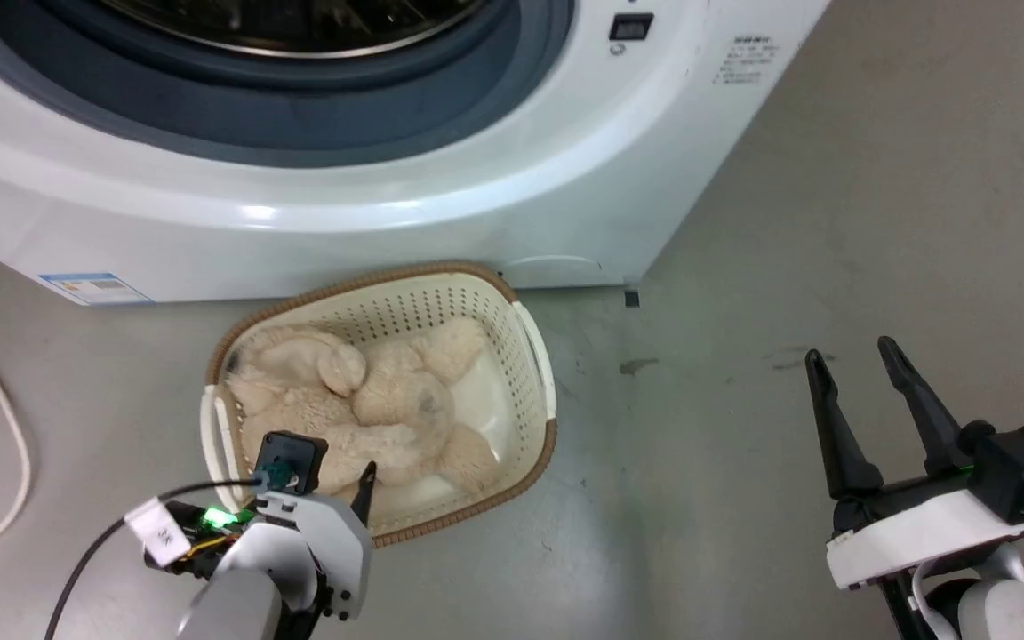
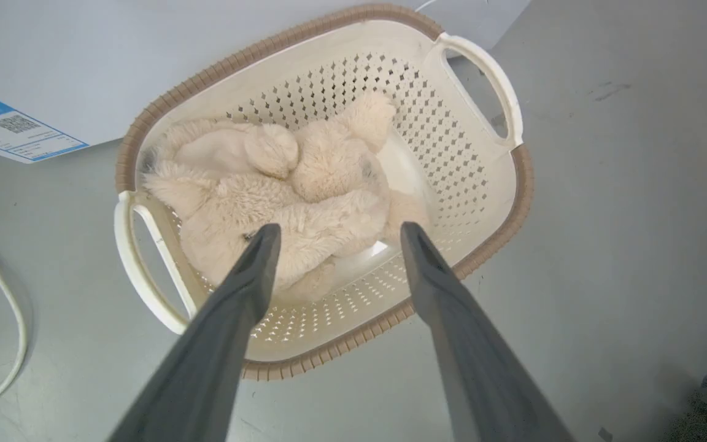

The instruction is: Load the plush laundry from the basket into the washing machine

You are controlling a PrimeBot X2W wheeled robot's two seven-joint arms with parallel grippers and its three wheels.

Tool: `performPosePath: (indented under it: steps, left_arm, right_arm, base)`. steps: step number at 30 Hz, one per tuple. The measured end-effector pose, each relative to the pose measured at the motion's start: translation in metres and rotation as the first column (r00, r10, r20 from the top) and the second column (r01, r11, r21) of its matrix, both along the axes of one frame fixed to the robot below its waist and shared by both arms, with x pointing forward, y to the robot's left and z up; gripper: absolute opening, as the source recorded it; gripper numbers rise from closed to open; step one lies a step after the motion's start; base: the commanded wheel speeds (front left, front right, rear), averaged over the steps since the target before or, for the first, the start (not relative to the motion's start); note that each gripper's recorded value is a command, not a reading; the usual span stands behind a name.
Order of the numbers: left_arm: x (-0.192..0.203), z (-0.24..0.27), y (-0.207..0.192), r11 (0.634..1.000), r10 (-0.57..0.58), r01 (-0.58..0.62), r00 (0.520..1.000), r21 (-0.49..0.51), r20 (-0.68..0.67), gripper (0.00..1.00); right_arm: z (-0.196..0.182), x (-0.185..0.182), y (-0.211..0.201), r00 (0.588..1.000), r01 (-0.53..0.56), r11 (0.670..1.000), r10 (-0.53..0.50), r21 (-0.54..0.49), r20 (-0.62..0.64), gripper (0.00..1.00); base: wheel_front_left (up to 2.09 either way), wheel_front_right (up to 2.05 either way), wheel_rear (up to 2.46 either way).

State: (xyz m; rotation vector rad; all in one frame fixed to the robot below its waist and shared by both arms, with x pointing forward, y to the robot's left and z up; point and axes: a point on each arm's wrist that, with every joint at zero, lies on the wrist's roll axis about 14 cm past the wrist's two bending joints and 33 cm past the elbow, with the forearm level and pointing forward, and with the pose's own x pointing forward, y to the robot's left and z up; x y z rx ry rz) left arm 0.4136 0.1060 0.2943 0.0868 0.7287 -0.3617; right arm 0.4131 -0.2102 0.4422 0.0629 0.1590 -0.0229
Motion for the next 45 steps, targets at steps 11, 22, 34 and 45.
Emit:
performPosePath:
  steps: [11, 22, 34, 45]
  left_arm:
    - [0.007, -0.049, -0.004, 0.995, -0.087, 0.094, 0.986, 0.045, -0.143, 1.00]
    - [0.036, -0.086, -0.011, 0.984, -0.157, 0.170, 0.972, 0.062, -0.177, 1.00]
    - [0.041, -0.140, -0.019, 0.931, -0.285, 0.341, 0.901, 0.128, -0.327, 1.00]
    - [0.048, -0.186, -0.013, 0.924, -0.280, 0.359, 0.868, 0.130, -0.411, 1.00]
  right_arm:
    - [-0.030, 0.000, -0.017, 0.996, 0.061, 0.998, -0.060, 0.025, -0.066, 1.00]
    - [-0.058, 0.006, -0.031, 0.987, 0.112, 0.993, -0.106, 0.045, -0.118, 1.00]
    - [-0.093, 0.004, -0.044, 0.970, 0.171, 0.983, -0.157, 0.061, -0.187, 1.00]
    - [-0.126, -0.012, -0.056, 0.940, 0.220, 0.975, -0.202, 0.037, -0.275, 1.00]
  base:
    - [0.00, 0.00, 0.00]
    - [0.00, 0.00, 0.00]
    - [0.00, 0.00, 0.00]
    - [0.00, 0.00, 0.00]
